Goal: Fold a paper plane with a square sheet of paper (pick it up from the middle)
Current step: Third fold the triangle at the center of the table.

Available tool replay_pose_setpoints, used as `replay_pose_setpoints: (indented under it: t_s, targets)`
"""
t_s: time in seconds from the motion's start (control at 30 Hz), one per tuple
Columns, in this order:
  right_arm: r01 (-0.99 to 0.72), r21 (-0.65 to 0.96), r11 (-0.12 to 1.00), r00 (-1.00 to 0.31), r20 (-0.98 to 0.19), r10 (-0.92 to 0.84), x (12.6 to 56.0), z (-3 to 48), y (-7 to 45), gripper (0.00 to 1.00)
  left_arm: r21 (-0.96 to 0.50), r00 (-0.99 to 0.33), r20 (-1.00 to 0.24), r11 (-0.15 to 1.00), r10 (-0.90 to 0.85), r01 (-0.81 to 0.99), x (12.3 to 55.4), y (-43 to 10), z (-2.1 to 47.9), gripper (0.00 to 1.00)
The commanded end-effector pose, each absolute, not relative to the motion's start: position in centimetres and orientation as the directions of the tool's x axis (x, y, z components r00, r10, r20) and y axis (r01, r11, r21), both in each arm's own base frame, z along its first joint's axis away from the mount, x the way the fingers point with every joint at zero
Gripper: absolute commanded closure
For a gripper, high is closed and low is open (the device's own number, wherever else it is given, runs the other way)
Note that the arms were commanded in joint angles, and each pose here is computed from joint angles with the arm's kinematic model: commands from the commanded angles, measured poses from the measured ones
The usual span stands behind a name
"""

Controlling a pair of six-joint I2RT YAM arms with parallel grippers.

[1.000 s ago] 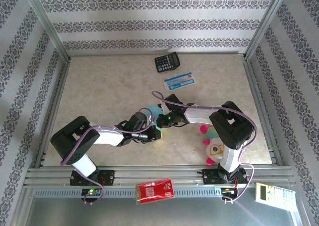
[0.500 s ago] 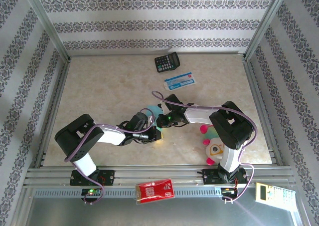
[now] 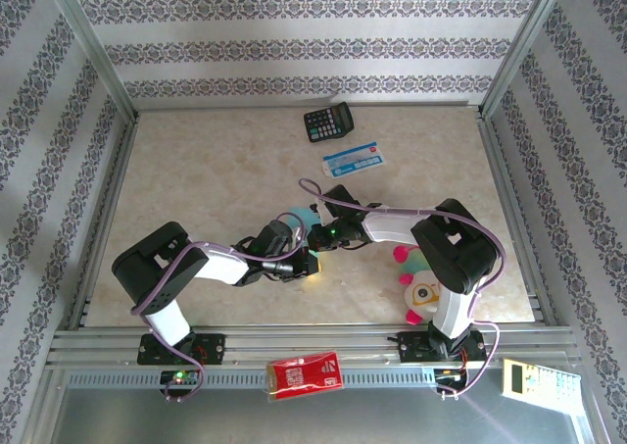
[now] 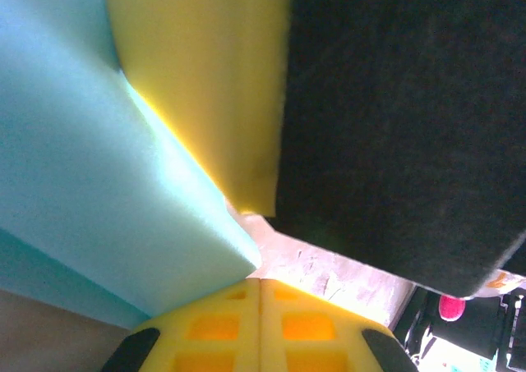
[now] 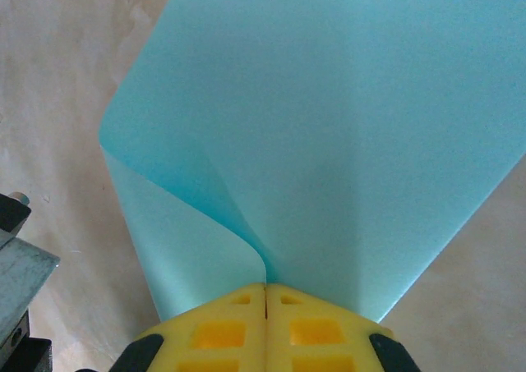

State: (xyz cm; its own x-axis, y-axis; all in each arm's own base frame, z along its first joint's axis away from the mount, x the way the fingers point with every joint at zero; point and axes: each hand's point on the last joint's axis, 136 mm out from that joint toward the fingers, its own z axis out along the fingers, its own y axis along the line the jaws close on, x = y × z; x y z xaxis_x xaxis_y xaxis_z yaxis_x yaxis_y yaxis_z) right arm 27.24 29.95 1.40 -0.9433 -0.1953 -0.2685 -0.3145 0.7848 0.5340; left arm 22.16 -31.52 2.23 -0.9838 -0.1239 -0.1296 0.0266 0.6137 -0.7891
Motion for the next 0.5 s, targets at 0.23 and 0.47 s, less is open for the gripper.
replay_pose_setpoints:
  t_s: [0.23,0.47]
  targets:
    - [-0.254,0.434,0.864,-0.965,-0.179,-0.194,25.8,-2.1,26.8,1.00,-0.727,-0.992,-0.061,0.685,-0.112,-0.033,21.1,-30.7,0.0,0.92]
    - [-0.259,0.442,0.859,-0.964,-0.173,-0.201,25.7,-2.0,27.0,1.00,-0.660,-0.995,-0.023,0.749,-0.099,-0.059,20.5,-29.8,-1.3,0.94]
